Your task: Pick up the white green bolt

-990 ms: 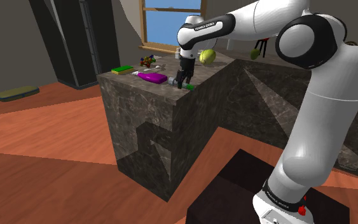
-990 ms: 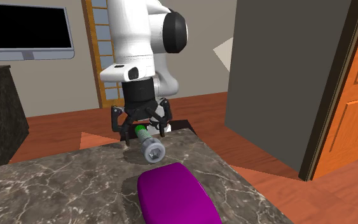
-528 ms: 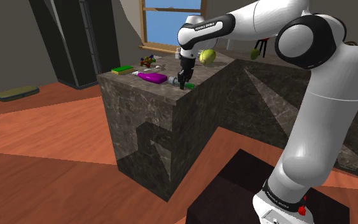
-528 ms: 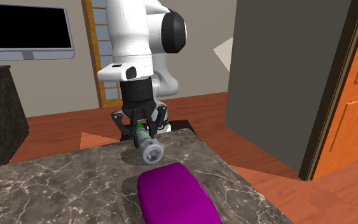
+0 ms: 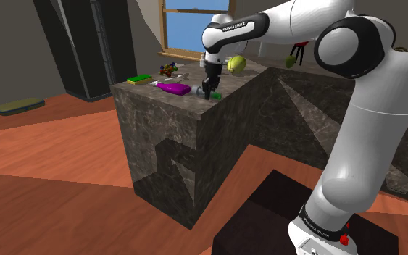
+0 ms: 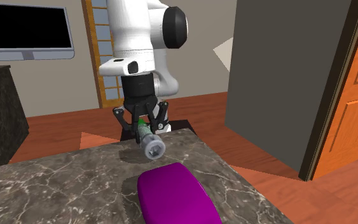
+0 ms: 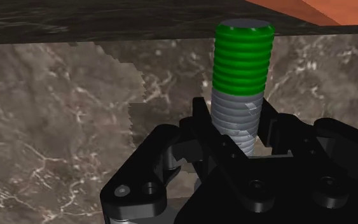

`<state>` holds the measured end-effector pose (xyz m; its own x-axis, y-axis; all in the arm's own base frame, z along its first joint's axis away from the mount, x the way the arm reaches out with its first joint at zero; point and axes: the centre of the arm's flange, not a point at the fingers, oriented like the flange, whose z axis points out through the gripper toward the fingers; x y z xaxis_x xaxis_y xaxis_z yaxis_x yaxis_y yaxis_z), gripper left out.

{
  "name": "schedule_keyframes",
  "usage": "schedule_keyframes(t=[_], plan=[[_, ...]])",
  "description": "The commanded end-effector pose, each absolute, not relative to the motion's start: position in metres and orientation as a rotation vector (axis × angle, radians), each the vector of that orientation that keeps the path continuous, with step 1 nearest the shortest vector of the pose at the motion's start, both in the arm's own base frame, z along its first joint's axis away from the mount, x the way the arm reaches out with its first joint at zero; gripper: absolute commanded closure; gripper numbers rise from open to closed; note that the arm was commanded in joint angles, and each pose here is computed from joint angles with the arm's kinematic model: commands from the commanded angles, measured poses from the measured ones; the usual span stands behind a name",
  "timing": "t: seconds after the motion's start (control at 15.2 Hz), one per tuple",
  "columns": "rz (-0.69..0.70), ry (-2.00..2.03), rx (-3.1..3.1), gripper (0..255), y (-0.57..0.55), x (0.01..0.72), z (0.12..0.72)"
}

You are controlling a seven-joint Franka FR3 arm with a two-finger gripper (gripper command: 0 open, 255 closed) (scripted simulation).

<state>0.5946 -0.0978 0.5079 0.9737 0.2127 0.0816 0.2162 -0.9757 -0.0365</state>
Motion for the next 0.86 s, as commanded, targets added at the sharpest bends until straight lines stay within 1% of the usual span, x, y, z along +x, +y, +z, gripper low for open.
schedule_keyframes(t=[0.0, 0.66, 0.79], plan=[[-0.119, -0.335, -3.076, 255, -0.098, 0.595, 0.518], [-0.119, -0.335, -3.076, 255, -0.098, 0.595, 0.571], [-0.119, -0.335, -3.076, 255, -0.098, 0.594, 0.572]])
